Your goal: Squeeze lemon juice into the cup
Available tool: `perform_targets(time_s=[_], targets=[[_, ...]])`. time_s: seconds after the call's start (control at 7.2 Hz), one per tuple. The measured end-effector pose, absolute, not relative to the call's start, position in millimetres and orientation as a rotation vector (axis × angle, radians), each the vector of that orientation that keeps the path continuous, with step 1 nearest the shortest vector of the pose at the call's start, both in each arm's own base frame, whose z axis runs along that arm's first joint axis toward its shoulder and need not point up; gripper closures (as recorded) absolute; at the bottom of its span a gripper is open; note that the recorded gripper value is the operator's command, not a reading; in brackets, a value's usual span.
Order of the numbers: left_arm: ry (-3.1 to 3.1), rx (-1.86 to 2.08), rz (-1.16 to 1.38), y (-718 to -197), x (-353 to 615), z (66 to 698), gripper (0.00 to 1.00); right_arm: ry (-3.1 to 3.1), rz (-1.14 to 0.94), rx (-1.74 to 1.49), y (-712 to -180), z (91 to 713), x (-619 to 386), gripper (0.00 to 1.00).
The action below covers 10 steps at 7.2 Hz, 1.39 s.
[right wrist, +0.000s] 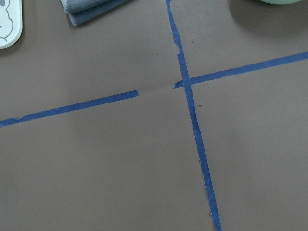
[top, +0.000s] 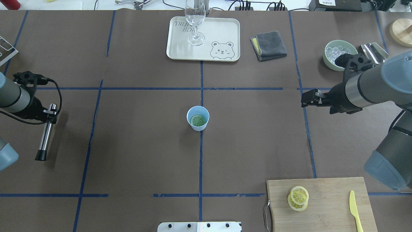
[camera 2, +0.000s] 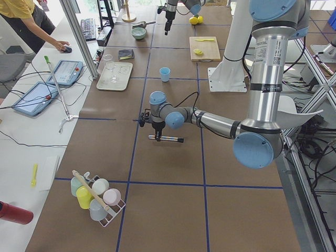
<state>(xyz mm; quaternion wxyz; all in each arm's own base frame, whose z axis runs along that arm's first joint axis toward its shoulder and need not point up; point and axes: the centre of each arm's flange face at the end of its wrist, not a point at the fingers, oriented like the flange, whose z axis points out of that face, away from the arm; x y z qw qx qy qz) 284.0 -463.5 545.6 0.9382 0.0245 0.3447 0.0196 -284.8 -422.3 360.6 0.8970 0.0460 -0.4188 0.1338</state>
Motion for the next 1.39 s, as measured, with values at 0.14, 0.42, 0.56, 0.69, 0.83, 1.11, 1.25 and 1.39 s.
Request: perform_targets(time_s=[0.14, 0.42, 0.56, 0.69, 0.83, 1.11, 1.25, 1.39], targets=[[0.704, 0.047, 0.044, -462.2, 286.2, 545.8, 1.0, -0.867, 0.278, 0.095, -422.4, 360.9, -284.9, 0.0], [0.701, 0.042, 0.044, -461.6, 287.4, 547.8, 1.0, -0.867, 0.279, 0.095, -422.6, 360.6, -285.1, 0.0], [0.697, 0.036, 0.042, -461.5, 287.6, 550.1, 1.0, -0.867, 0.279, 0.095, -422.7, 360.7, -285.2, 0.0], [0.693, 0.032, 0.04, -461.6, 287.7, 552.4, 1.0, -0.868, 0.279, 0.095, -422.8, 360.6, -285.3, 0.0], [0.691, 0.03, 0.04, -461.6, 287.8, 553.7, 0.79, -0.868, 0.279, 0.095, -422.8, 360.2, -285.3, 0.0], [0.691, 0.03, 0.04, -462.0, 288.1, 554.1, 0.0, -0.869, 0.28, 0.095, -422.8, 359.9, -285.3, 0.0], [0.693, 0.031, 0.038, -462.2, 288.3, 554.2, 0.0, -0.87, 0.28, 0.096, -422.7, 359.3, -285.2, 0.0], [0.695, 0.033, 0.038, -462.2, 288.3, 553.5, 0.0, -0.871, 0.279, 0.097, -422.4, 358.4, -284.9, 0.0]])
